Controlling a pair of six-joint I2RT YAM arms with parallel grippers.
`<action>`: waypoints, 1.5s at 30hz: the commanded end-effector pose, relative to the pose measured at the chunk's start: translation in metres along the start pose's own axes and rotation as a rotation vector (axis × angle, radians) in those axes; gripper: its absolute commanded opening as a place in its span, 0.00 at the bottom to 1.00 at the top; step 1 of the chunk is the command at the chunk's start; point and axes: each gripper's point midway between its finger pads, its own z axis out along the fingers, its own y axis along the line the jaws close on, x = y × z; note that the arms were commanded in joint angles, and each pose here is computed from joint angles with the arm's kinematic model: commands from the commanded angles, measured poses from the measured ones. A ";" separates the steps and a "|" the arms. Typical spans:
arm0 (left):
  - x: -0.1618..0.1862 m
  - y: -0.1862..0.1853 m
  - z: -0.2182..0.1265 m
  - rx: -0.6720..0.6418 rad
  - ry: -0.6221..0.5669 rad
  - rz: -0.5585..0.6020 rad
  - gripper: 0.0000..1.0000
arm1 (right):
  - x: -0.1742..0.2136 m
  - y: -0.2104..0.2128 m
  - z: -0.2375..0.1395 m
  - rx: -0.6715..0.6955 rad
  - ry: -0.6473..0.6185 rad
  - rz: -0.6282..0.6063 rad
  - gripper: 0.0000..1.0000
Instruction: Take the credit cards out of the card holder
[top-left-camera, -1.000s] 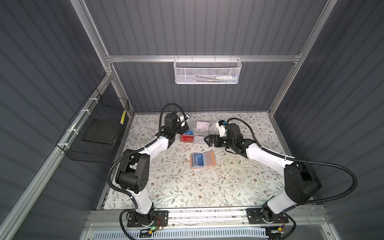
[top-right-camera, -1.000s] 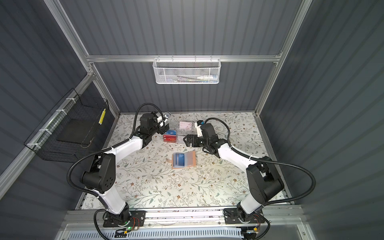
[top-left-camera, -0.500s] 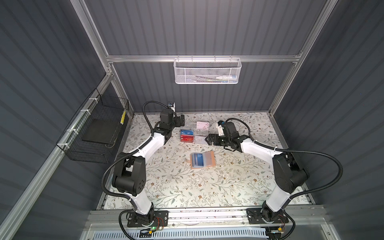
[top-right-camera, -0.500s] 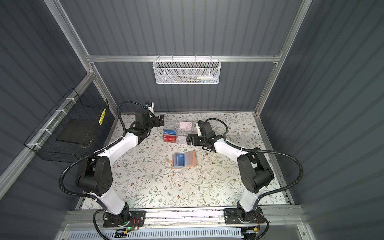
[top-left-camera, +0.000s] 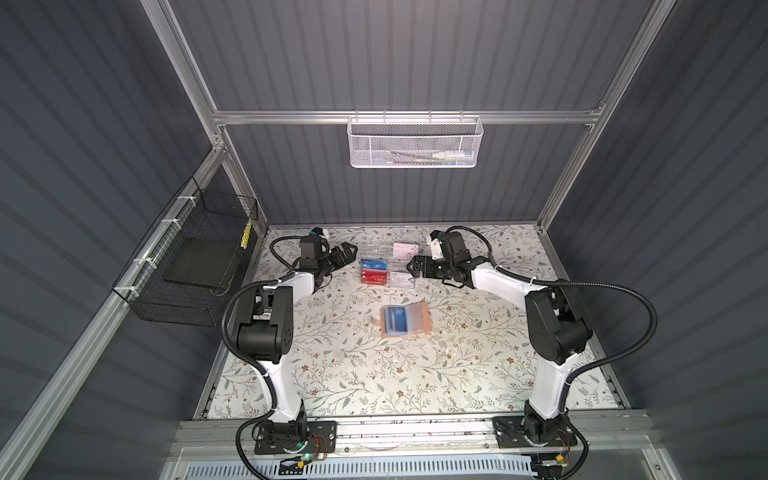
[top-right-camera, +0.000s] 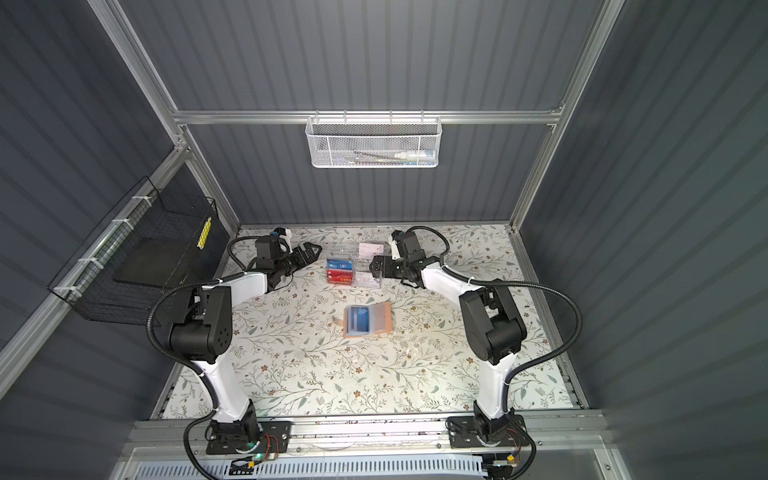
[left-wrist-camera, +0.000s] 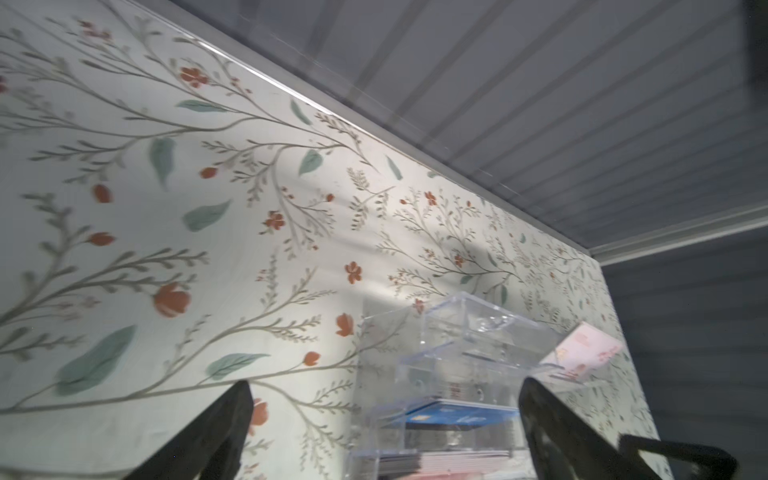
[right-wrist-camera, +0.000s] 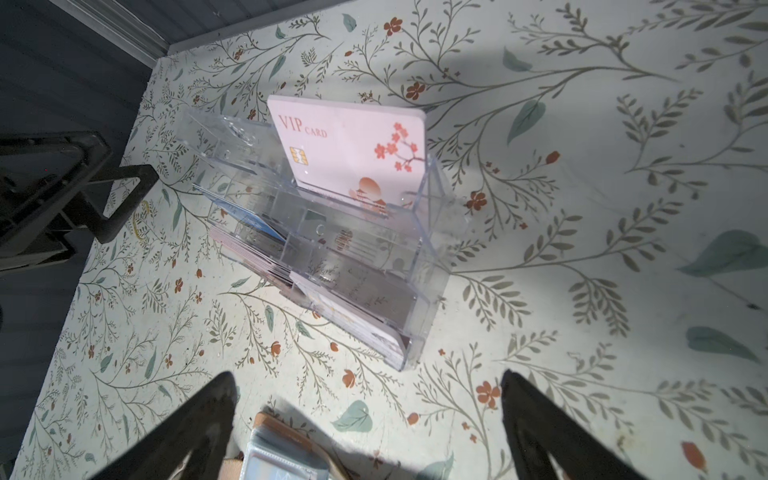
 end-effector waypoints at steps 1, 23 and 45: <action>-0.008 -0.028 0.006 0.146 -0.016 0.014 1.00 | -0.007 0.004 0.006 -0.023 0.005 -0.014 0.99; 0.031 -0.058 0.029 0.238 0.001 0.071 1.00 | -0.003 -0.001 0.037 -0.071 0.030 -0.036 0.99; 0.053 -0.060 0.022 0.173 0.015 0.124 1.00 | -0.015 -0.003 0.042 -0.095 0.045 -0.066 0.99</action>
